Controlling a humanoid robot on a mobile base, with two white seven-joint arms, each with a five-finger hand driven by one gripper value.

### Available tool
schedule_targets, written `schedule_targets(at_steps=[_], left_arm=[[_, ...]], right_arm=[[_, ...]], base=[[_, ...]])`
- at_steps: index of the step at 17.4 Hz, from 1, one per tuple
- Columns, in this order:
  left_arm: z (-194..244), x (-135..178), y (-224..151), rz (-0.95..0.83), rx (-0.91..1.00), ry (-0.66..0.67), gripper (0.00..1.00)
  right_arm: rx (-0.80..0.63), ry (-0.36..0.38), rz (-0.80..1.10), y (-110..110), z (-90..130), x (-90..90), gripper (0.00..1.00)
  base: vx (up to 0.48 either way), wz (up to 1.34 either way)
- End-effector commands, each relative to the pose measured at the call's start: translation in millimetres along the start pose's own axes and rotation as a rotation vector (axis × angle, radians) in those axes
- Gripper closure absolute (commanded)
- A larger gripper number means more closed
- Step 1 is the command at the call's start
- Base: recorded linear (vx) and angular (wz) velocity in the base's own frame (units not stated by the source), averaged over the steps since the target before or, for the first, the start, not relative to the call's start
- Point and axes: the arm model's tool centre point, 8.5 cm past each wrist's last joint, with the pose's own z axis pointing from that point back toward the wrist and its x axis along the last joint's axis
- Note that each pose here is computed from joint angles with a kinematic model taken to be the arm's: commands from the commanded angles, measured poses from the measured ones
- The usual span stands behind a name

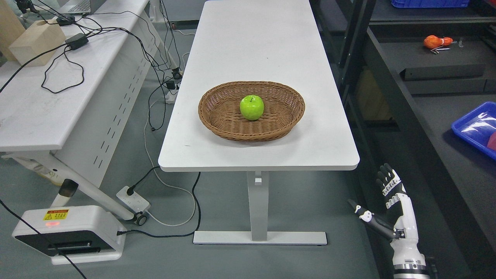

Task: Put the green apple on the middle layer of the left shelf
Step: 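Drive toward the table with the wicker basket, right hand lowered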

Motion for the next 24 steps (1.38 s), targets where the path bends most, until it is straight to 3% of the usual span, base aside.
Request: schedule_targets(at_steps=[1,10,14,17,21,24], left_arm=[[1.5,-0.1,11.3,-0.001,0.019,0.001,0.0],[1.5,0.0,11.2,-0.001,0.017,0.0,0.0],[1.5,-0.1,11.3,-0.001,0.019,0.001,0.0],[1.5,0.0,11.2,-0.002,0.017,0.0,0.0],[1.5,-0.1,11.3,-0.001,0.019,0.001,0.0],[1.5,0.0,11.2,0.0,0.017,-0.001,0.0]], right_arm=[[0.042,-0.033,-0.008,6.6,4.2,2.3,0.0],[0.042,-0.053,0.002,6.7,4.5,4.0,0.0],[0.096,-0.103,0.386,-5.6,-6.1,11.8,0.04],[0.072,-0.132,0.612,-29.2,-11.8,22.8,0.04],[0.072,-0.196,0.669,-52.6,-9.4,31.7,0.03],[0.08,-0.214,0.675,-54.1,-8.9,33.7,0.0]], base=[[0.0,0.0],[0.0,0.0],[0.008,0.0],[0.047,0.0],[0.085,0.07],[0.114,0.04]])
